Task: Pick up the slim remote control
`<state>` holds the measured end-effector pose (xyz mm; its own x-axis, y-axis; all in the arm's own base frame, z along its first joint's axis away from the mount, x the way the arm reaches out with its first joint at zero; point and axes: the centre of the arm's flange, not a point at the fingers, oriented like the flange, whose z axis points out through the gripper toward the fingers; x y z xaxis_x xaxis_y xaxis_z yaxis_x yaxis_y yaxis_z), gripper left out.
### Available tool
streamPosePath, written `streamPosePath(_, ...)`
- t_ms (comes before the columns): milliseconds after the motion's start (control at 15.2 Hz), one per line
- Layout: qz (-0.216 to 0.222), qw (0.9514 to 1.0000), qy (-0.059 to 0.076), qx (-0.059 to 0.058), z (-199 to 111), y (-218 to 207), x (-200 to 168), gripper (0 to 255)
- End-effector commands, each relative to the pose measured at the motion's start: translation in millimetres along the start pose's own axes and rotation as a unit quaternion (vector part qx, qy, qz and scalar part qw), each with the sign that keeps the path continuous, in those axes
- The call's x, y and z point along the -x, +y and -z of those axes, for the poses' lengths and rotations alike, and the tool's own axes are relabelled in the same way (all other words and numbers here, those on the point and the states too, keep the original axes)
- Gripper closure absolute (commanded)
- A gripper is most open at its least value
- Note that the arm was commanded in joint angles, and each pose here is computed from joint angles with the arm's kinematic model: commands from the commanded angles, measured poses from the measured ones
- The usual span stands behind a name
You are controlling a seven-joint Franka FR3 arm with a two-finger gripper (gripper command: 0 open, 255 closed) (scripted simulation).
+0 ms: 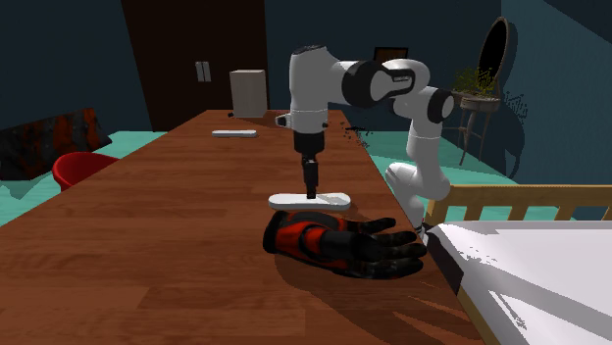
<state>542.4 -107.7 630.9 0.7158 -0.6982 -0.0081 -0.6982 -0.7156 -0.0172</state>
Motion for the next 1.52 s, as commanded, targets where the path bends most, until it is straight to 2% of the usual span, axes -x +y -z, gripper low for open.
streamPosePath(0,-0.001,1.0000,0.000,0.000,-9.7,-0.7,-1.0,0)
streamPosePath(198,-0.001,1.0000,0.000,0.000,-28.5,-0.4,-1.2,0)
streamPosePath(330,-0.001,1.0000,0.000,0.000,-28.5,-0.3,-1.2,0)
streamPosePath(396,-0.001,1.0000,0.000,0.000,-28.8,-0.1,-1.2,255)
streamPosePath(990,-0.001,1.0000,0.000,0.000,-28.5,-0.4,-1.2,255)
streamPosePath(1452,-0.001,1.0000,0.000,0.000,8.4,-1.0,-0.9,255)
